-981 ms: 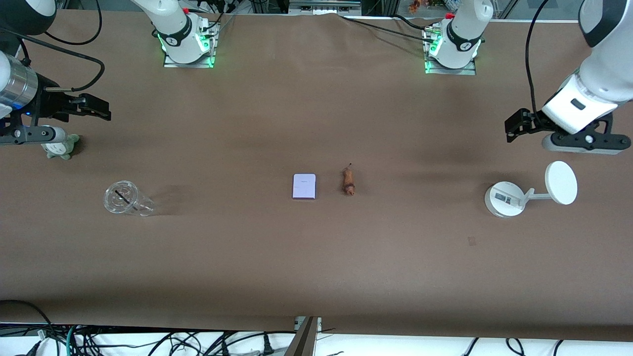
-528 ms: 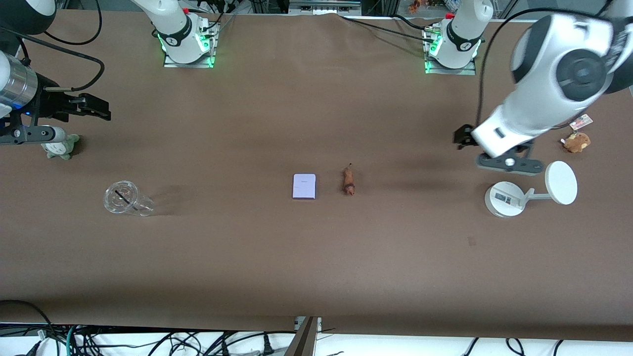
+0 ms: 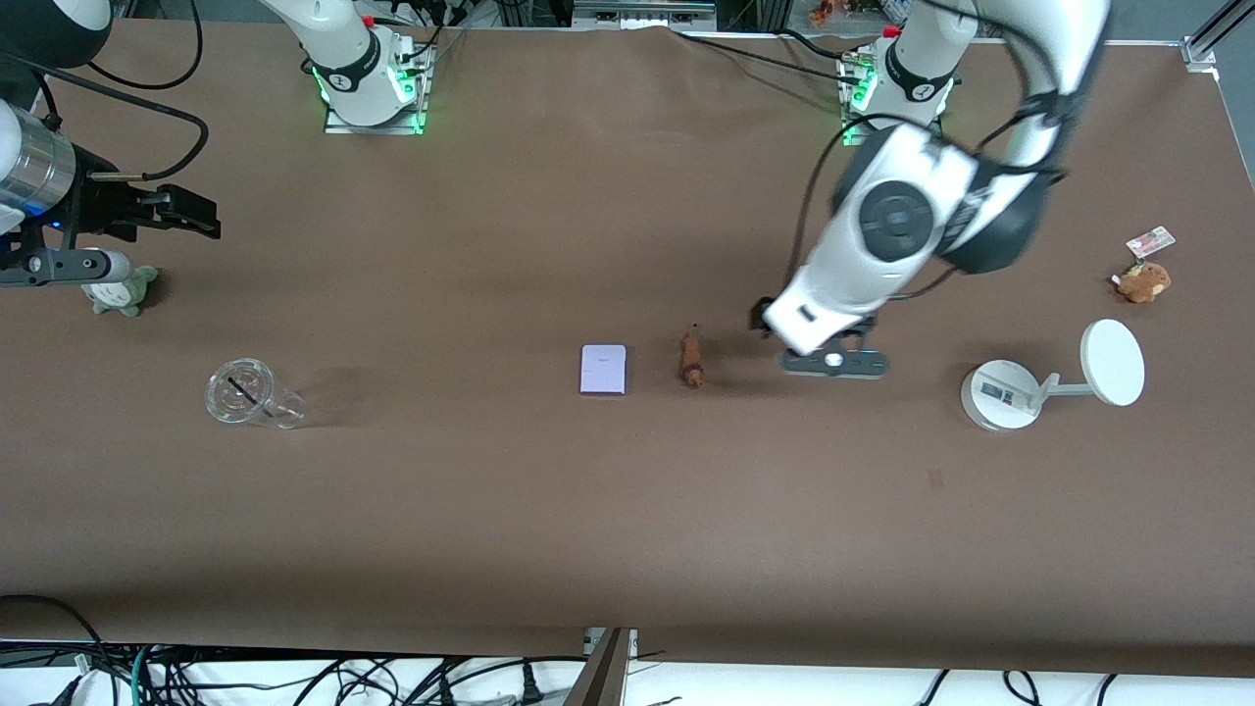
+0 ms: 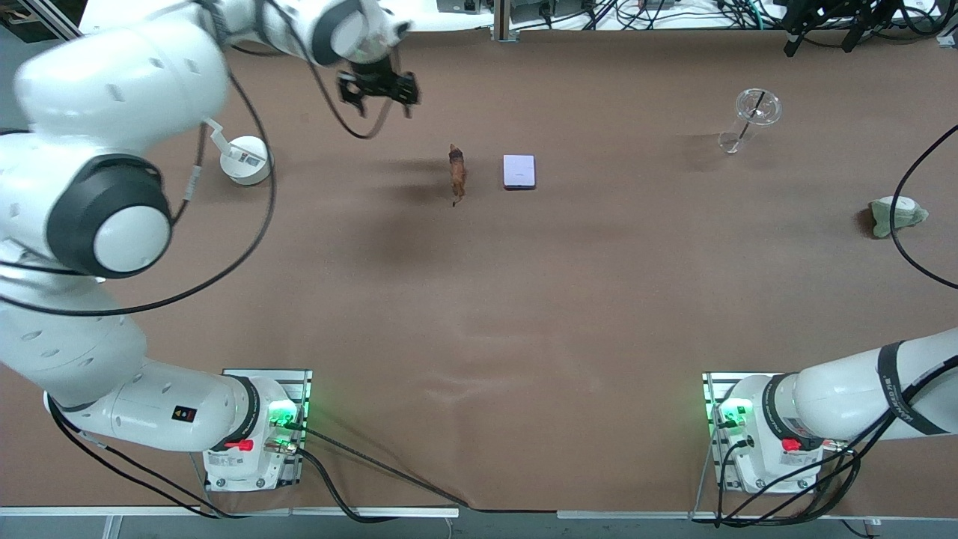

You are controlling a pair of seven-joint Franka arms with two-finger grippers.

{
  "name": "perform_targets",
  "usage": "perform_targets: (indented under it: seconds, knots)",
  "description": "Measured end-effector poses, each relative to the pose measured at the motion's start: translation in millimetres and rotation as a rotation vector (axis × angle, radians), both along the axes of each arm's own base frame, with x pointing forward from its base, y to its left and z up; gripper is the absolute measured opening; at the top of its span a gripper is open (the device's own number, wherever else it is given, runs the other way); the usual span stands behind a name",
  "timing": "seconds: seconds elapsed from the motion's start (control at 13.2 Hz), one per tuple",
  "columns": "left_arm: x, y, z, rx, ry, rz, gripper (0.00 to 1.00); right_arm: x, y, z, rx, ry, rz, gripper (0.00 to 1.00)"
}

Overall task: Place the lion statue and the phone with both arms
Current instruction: 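Reach the left gripper down to the brown lion statue and grasp it, then lift the lion with the left gripper while the right gripper reaches the phone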

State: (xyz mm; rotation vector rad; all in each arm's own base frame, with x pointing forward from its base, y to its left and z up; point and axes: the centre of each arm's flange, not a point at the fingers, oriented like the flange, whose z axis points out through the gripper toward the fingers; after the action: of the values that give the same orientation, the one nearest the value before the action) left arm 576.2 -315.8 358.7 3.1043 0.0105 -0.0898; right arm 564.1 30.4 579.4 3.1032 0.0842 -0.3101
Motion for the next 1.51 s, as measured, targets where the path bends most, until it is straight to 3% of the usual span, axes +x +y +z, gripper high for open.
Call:
perform_targets:
  seconds: [0.38,0.6,0.98,1.06,1.13,1.51]
  knots:
    - [-11,-67,-87,-0.087,-0.046,0.050,1.00,0,0,0,0.000,0.002,0.000,1.00]
    - [-21,-81,-131,-0.073,-0.044,0.013,1.00,0,-1,0,0.000,0.002,0.000,1.00]
    - [-20,-84,-144,-0.063,-0.063,-0.012,1.00,0,-1,0,0.000,0.003,0.000,1.00]
    - [-21,-85,-146,-0.062,-0.061,-0.013,0.93,0,-1,0,0.000,0.002,0.000,1.00]
    - [-21,-85,-149,-0.060,-0.057,-0.014,0.93,0,0,0,0.000,0.003,0.001,1.00]
    - [-21,-84,-154,-0.057,-0.052,-0.012,0.36,9,50,-17,-0.006,0.000,0.049,1.00]
